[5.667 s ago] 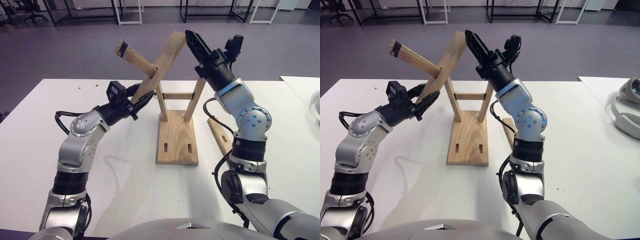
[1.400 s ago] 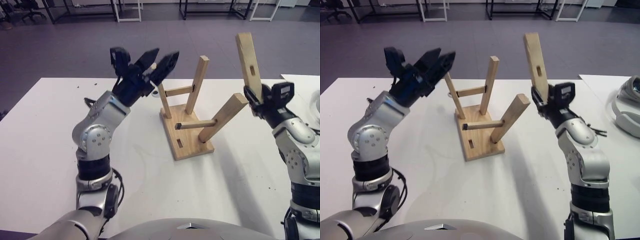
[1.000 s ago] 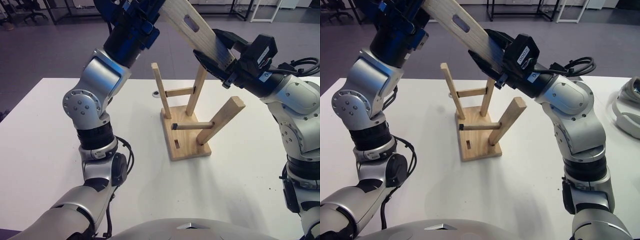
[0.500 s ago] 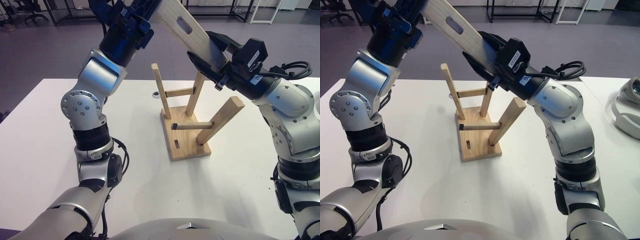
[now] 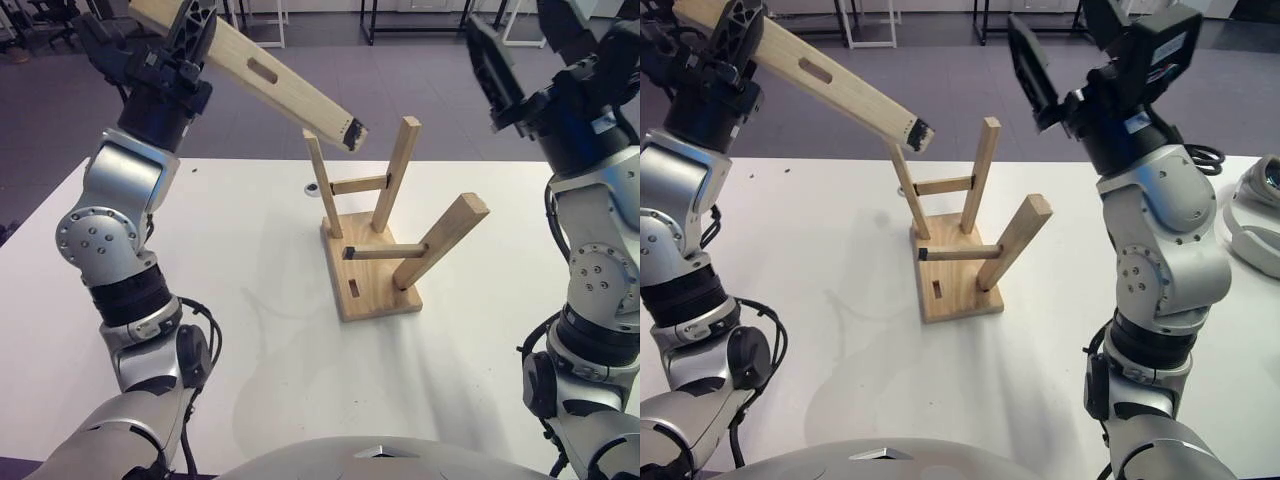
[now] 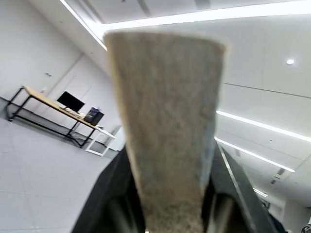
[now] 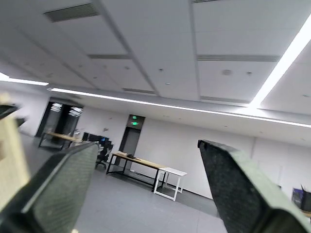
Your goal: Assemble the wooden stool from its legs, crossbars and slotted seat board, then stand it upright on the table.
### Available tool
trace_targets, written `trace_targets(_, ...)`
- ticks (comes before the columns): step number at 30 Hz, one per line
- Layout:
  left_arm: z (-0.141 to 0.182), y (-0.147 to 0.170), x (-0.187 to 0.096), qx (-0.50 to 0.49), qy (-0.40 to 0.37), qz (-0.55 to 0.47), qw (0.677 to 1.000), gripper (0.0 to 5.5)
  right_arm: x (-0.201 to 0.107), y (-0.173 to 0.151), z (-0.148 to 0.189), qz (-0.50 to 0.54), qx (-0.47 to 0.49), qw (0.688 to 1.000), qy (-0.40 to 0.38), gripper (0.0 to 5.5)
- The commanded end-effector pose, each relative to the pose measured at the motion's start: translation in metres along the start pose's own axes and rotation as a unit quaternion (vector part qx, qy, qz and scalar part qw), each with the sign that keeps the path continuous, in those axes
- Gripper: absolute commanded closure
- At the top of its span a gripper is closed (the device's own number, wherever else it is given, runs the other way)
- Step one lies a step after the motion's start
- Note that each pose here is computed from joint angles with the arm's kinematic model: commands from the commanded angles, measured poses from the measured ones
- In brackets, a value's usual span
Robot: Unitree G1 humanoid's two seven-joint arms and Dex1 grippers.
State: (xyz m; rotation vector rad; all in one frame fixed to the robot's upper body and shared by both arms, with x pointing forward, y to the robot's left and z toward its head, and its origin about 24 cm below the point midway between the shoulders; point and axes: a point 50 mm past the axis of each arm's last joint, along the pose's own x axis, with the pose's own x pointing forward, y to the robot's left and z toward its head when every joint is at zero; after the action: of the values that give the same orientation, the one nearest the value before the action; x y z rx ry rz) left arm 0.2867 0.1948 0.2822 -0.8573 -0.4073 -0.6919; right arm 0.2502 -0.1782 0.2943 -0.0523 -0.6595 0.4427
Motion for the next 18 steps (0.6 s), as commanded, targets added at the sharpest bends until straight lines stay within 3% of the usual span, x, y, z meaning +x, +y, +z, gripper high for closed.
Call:
trace_targets(1, 0.002, 0.006, -0.017, 0.022, 0.014, 0.035, 0.999, 4.47, -0.016, -0.017, -0.011, -0.057, 0.000, 0.997, 0.049, 1.69)
trace_targets(4, -0.004, 0.014, -0.041, 0.045, 0.030, 0.086, 0.995, 4.47, -0.060, -0.040, -0.055, -0.140, 0.016, 0.976, 0.168, 1.69)
trace_targets(6, -0.006, 0.015, -0.047, 0.055, 0.038, 0.098, 0.993, 4.47, -0.069, -0.040, -0.067, -0.148, 0.026, 0.970, 0.194, 1.69)
trace_targets(9, -0.032, 0.023, -0.075, 0.084, 0.089, 0.163, 0.979, 4.47, -0.097, -0.038, -0.107, -0.166, 0.045, 0.937, 0.305, 1.69)
trace_targets(12, -0.046, 0.028, -0.084, 0.100, 0.113, 0.190, 0.970, 4.48, -0.102, -0.032, -0.116, -0.161, 0.058, 0.929, 0.328, 1.69)
trace_targets(15, -0.082, 0.034, -0.094, 0.050, 0.127, 0.243, 0.960, 4.48, -0.129, 0.003, -0.174, -0.099, 0.052, 0.874, 0.473, 1.69)
trace_targets(18, -0.098, 0.033, -0.103, 0.030, 0.120, 0.280, 0.952, 4.48, -0.140, 0.022, -0.197, -0.043, 0.028, 0.852, 0.522, 1.69)
